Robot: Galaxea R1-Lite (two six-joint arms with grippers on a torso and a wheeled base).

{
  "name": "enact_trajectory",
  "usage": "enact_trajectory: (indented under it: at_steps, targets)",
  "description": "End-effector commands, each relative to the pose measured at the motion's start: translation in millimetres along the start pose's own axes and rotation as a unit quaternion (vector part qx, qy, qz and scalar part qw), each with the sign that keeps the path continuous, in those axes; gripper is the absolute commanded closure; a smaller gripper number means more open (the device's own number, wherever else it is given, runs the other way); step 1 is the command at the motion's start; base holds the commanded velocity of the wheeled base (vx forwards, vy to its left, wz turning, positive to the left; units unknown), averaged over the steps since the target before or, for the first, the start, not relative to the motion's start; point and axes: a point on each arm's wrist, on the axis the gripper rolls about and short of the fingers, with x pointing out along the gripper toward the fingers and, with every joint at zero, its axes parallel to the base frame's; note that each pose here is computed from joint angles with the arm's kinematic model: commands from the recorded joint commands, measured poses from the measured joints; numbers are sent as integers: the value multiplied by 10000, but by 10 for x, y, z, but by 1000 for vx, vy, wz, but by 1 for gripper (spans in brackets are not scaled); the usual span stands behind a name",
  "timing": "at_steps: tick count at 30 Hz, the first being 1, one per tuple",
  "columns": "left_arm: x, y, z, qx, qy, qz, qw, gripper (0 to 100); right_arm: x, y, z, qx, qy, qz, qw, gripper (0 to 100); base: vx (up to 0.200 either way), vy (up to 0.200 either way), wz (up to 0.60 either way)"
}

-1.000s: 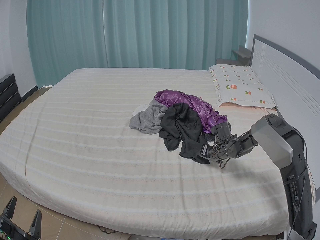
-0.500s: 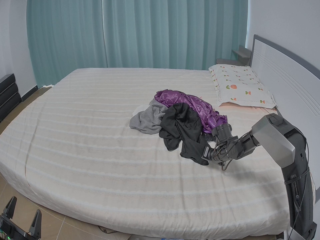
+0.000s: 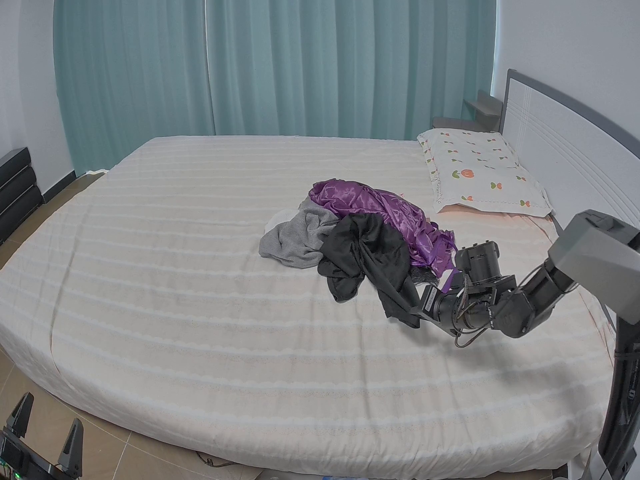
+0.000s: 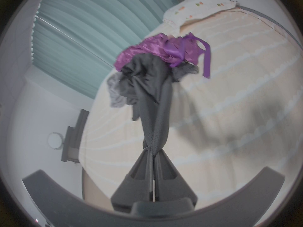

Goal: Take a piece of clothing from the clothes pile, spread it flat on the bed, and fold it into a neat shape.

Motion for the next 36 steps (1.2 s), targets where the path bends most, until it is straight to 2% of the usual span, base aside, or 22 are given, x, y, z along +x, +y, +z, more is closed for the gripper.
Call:
enact_trajectory:
  at_steps: [1,3,4,5,8,9,11,16,17,18,20,23,26,28,34,35,36]
  targets:
    - [-1,0,-53,1,-3,2,10000,0,-877,475,-178,-223,-471,1322,9899,100,0,0,0]
    - [-1,0,-53,1,-3,2,10000,0,-1058,578,-243,-325,-604,1637,9841,100,0,0,0]
    - [-1,0,-53,1,-3,2,10000,0,-1076,589,-248,-330,-613,1667,9835,100,0,0,0]
    - [-1,0,-53,1,-3,2,10000,0,-1254,697,-317,-453,-695,1948,9773,100,0,0,0]
    - [-1,0,-53,1,-3,2,10000,0,-1493,844,-370,-581,-795,2297,9683,100,0,0,0]
    - [-1,0,-53,1,-3,2,10000,0,-1493,844,-370,-581,-795,2297,9683,100,0,0,0]
    - [-1,0,-53,1,-3,2,10000,0,-1715,977,-376,-694,-950,2623,9578,100,0,0,0]
    - [-1,0,-53,1,-3,2,10000,0,-1933,1130,-380,-820,-1111,3008,9436,100,0,0,0]
    - [-1,0,-53,1,-3,2,10000,0,-1933,1130,-380,-820,-1111,3008,9436,100,0,0,0]
    - [-1,-2,-53,9,-3,-36,10000,0,-2050,1185,-373,-866,-1219,3172,9365,100,0,0,0]
    - [-1,-2,-54,1,4,-36,10000,0,-2161,1228,-367,-906,-1279,3344,9293,100,0,0,0]
    - [-1,-2,-53,1,-3,-36,10000,0,-2196,1242,-386,-938,-1280,3400,9269,100,0,0,0]
    - [-1,-3,-50,1,-19,-59,10000,0,-2294,1273,-365,-966,-1476,3634,9148,100,0,0,0]
    - [-1,-4,-48,24,-27,-82,10000,0,-2313,1268,-374,-982,-1496,3673,9127,100,0,0,0]
    - [-1,-3,-45,48,-42,-66,10000,0,-2319,1193,-394,-970,-1515,3589,9159,100,0,0,0]
    - [-11,-3,-2,17,-149,-57,9999,0,-2310,1184,-401,-971,-1494,3578,9166,100,0,0,0]
    - [-49,0,183,-67,-463,-43,9989,0,-2303,1180,-404,-977,-1488,3567,9171,100,0,0,0]
